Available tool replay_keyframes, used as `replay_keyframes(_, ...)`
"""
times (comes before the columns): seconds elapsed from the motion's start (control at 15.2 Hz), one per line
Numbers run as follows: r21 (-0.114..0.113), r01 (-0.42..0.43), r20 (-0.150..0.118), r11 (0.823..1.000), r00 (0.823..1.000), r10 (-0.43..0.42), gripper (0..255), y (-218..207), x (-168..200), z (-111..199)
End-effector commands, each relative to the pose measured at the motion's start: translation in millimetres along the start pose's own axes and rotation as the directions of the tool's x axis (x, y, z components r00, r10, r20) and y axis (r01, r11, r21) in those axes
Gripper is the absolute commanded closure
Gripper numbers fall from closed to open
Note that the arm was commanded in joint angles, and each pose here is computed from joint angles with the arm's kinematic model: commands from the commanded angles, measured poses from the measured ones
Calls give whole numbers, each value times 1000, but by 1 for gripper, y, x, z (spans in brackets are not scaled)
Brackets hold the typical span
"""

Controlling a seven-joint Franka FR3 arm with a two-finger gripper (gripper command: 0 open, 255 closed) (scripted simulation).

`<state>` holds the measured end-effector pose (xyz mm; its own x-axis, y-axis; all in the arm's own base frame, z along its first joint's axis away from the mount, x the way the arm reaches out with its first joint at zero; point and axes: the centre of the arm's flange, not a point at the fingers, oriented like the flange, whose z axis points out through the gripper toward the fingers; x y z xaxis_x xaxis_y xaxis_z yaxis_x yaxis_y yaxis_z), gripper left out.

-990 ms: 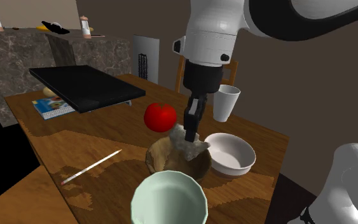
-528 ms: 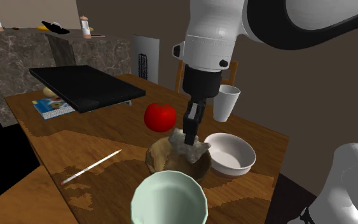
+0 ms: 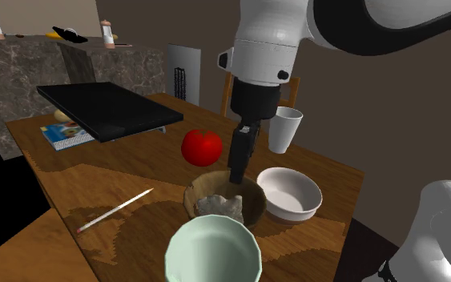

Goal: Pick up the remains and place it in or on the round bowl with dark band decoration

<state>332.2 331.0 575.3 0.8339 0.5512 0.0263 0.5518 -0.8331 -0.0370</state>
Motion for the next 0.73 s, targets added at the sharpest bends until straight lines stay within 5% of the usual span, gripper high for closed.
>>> replay_keyframes(0.0, 0, 0, 0, 1000, 1000, 0, 0, 0, 0, -20)
replay_keyframes(0.13, 0, 0, 0, 1000, 1000, 0, 0, 0, 0, -44)
replay_keyframes(0.66, 0, 0, 0, 1000, 1000, 0, 0, 0, 0, -44)
